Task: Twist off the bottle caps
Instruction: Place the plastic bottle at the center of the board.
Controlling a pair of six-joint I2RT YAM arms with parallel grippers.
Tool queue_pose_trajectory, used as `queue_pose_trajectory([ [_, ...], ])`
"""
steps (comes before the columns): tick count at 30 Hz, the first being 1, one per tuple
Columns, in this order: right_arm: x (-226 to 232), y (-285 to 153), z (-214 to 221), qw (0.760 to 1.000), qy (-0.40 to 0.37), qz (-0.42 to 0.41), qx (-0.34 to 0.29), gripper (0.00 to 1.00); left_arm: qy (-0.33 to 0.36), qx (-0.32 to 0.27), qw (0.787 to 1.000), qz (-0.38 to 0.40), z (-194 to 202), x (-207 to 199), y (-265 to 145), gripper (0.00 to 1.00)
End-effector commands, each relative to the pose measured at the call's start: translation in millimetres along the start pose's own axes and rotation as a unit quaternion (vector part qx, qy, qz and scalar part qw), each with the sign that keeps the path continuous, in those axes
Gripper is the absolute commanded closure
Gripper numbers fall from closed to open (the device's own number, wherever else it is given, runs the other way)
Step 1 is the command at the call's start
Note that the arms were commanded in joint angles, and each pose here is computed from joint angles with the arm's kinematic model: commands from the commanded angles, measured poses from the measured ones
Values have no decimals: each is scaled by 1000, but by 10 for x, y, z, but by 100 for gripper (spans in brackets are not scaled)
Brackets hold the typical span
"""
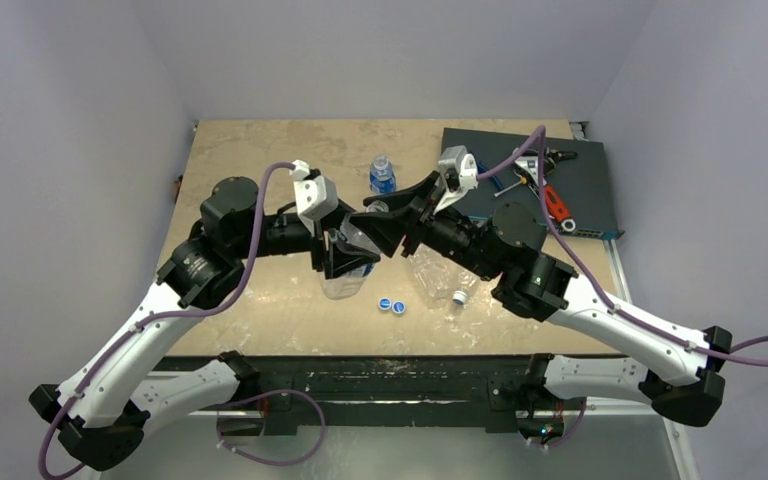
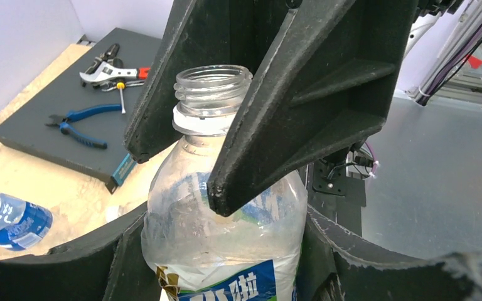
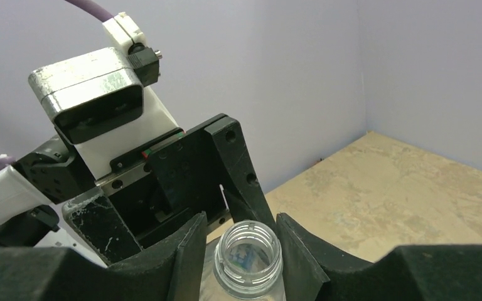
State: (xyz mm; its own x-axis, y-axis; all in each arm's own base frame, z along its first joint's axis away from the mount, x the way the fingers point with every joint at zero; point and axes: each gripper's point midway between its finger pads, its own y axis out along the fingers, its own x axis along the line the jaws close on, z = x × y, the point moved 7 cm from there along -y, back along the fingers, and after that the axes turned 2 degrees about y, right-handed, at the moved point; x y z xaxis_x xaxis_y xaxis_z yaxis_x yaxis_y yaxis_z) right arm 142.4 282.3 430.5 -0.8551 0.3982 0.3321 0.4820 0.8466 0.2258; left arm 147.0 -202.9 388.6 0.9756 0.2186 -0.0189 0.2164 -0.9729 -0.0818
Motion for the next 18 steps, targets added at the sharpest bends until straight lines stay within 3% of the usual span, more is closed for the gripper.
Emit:
queue_pose_trajectory([
  [1, -5, -20, -15, 1000, -3, 3, -7, 55, 10, -36, 999, -28, -177, 52, -13, 100],
  [6, 1, -25, -83, 1000, -1, 8, -20, 91, 7, -37, 999, -17, -173, 28, -15, 100],
  [7, 0, -21, -94, 1000, -2, 10, -22, 95, 6, -37, 999, -17, -170, 28, -17, 96],
  [10, -23, 24, -115, 999, -10, 20, -23, 100, 5, -29, 999, -36, -153, 59, -37, 36],
  [11, -43, 47, -113, 999, -16, 29, -20, 100, 7, -22, 999, -47, -145, 77, -52, 25],
  [14, -159, 130, -105, 996, -52, 71, -11, 100, 26, 8, 995, -101, -131, 173, -141, 9],
  [18, -460, 224, -28, 983, -108, 147, 6, 100, 36, 61, 980, -187, -129, 321, -328, 3],
])
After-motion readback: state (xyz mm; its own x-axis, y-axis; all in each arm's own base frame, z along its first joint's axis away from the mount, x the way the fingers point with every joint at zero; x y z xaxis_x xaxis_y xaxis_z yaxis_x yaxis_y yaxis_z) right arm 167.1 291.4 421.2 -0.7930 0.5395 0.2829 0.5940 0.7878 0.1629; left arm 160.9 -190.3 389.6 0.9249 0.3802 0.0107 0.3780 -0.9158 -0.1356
